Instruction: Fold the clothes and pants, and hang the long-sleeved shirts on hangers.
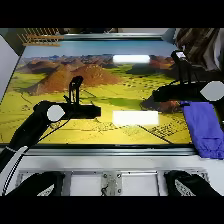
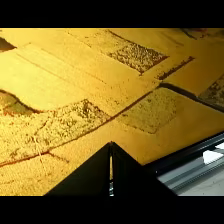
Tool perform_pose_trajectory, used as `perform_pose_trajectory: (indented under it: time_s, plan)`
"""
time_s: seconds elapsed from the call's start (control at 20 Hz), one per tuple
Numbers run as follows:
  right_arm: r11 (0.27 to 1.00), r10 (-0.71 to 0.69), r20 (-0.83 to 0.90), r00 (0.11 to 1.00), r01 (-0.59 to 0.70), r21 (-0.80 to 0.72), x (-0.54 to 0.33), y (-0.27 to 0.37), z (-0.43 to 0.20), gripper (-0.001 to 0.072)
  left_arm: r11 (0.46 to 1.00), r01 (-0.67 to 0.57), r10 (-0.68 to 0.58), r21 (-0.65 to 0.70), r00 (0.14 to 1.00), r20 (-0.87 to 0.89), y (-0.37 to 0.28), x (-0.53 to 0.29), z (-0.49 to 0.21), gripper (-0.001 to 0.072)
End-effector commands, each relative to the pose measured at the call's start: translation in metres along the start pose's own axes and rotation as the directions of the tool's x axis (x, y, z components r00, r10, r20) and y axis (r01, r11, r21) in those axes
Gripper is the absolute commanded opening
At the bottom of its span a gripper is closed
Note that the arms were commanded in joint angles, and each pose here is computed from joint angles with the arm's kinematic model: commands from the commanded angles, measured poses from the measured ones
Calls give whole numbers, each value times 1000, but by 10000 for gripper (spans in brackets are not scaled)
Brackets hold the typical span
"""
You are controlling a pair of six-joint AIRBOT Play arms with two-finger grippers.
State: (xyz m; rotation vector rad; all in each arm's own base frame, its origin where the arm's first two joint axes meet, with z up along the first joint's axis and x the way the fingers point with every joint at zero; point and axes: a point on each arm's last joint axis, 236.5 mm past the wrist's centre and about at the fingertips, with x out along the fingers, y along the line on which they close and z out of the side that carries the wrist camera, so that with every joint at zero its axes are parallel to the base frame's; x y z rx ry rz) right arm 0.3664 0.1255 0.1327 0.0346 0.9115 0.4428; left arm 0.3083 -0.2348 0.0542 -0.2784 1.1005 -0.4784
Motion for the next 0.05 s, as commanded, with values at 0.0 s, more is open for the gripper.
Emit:
perform_pose_trajectory:
  time_s: [0.0]
  plan:
    - [1000, 1, 0, 1000, -1, -1, 0, 0, 0, 21, 1000, 0, 0, 0, 1000, 0, 0, 0, 0, 9]
